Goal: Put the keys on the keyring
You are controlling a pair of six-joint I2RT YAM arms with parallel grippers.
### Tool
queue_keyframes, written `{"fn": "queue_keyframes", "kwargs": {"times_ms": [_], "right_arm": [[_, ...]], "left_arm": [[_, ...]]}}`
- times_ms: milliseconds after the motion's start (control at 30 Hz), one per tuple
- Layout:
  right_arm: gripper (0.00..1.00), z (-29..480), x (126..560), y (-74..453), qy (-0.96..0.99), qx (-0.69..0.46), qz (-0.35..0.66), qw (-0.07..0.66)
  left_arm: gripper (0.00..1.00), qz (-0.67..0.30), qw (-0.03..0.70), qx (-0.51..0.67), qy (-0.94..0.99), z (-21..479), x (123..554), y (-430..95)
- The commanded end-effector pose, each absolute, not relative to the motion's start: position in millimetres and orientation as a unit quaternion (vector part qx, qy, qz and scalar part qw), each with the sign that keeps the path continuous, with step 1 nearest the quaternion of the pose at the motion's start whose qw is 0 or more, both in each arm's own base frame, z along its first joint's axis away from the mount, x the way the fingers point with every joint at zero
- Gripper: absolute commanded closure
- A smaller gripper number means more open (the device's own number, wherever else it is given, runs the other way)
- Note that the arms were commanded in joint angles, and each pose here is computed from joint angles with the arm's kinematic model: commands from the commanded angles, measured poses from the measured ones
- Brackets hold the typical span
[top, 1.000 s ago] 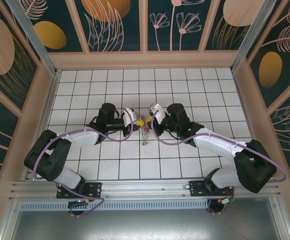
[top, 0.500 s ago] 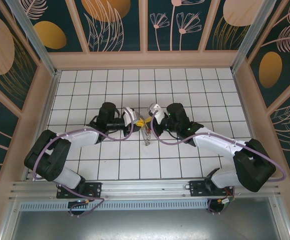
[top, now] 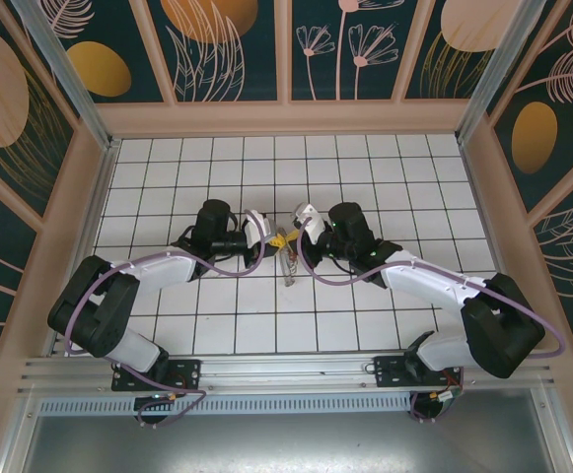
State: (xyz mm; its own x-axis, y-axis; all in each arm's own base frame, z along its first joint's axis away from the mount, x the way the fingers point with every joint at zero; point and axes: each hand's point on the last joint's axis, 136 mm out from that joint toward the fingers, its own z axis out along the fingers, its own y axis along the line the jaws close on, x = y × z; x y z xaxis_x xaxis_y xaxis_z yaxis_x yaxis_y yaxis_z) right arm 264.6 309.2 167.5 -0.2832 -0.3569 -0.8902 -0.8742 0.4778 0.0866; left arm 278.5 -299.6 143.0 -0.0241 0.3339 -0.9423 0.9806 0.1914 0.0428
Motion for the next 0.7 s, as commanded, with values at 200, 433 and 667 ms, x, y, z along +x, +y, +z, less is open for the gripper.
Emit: {"fn": "queue_keyframes", "kwargs": {"times_ms": [200,433,667], "right_arm": [[1.0,158,281,287,0.777,-0.373,0.265,0.432],[1.0,152,281,290,0.781,-0.369,0.272,0.424],[1.0,144,286,287,0.793,-0.352,0.284,0.408]], "left_arm": [[1.0,-0.355,0.485,0.529,0.599,157,278,-300],[1.0,-0.375,0.502,0.526,0.574,170,272,-302],[1.0,-0.379,0.51,0.529,0.563,173,268,-302]]}}
